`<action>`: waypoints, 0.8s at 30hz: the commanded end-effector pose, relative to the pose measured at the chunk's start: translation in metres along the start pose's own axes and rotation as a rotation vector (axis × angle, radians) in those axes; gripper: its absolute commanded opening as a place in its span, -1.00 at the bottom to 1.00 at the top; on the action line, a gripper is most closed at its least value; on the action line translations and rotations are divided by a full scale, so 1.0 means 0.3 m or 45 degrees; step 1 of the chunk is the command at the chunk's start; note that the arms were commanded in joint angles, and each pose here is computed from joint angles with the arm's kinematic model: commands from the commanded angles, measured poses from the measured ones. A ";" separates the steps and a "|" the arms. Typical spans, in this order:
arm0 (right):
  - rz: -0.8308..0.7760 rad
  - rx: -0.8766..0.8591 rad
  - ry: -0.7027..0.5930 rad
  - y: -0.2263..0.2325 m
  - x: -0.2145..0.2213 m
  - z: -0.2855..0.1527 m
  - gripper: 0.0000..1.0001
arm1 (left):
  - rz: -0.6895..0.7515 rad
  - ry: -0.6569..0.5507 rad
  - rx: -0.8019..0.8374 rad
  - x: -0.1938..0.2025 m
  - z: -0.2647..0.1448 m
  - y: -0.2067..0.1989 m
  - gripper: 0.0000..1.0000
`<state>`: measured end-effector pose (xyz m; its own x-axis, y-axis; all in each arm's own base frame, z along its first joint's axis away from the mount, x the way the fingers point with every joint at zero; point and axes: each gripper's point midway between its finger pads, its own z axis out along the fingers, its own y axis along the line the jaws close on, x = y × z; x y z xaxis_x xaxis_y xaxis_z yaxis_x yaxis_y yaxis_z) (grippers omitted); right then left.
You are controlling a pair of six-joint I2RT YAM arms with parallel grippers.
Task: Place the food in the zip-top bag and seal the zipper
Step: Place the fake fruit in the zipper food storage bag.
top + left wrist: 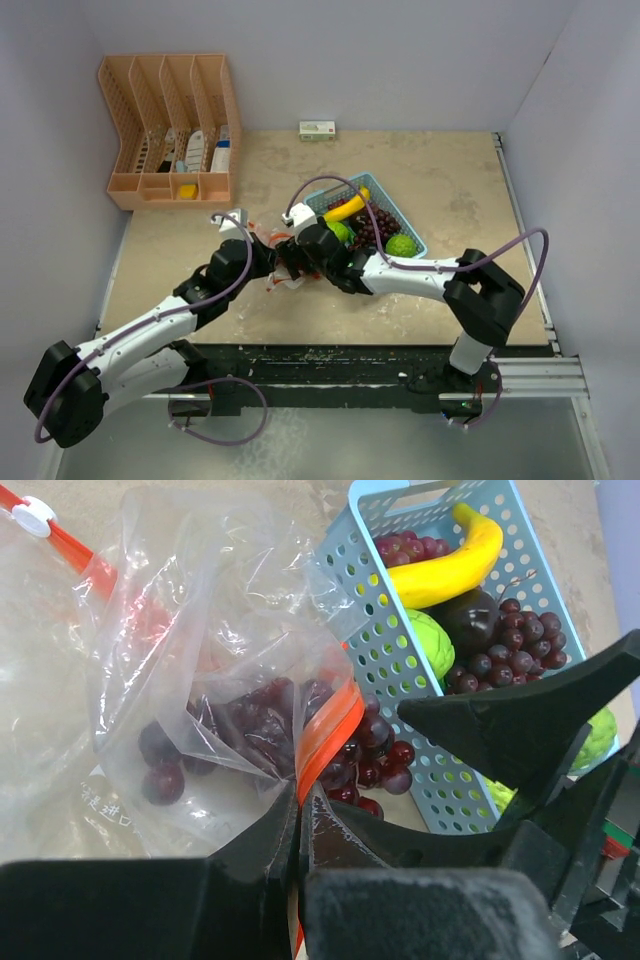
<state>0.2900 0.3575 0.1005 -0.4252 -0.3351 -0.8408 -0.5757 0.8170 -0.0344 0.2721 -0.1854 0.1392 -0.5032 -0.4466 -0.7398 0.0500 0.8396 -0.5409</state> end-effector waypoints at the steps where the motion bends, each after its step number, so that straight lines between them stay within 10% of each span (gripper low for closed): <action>1: -0.030 -0.049 -0.084 0.023 -0.039 0.048 0.68 | -0.009 -0.023 0.024 -0.010 -0.008 -0.011 -1.00; 10: 0.004 -0.047 0.019 0.027 0.077 0.095 0.54 | -0.006 -0.046 0.028 -0.033 -0.044 -0.008 -1.00; 20: 0.177 -0.109 -0.104 0.062 -0.091 0.022 -0.99 | -0.027 -0.037 0.021 -0.003 -0.035 0.014 -1.00; 24: 0.300 -0.215 -0.148 0.121 -0.194 -0.015 -1.00 | -0.034 -0.026 0.029 0.006 -0.030 0.010 -1.00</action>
<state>0.2881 0.3764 0.0856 -0.4820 -0.2624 -0.8360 -0.5809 0.8099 0.0807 0.2592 -0.1743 0.1299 -0.5122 -0.4394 -0.7379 0.0389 0.8464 -0.5311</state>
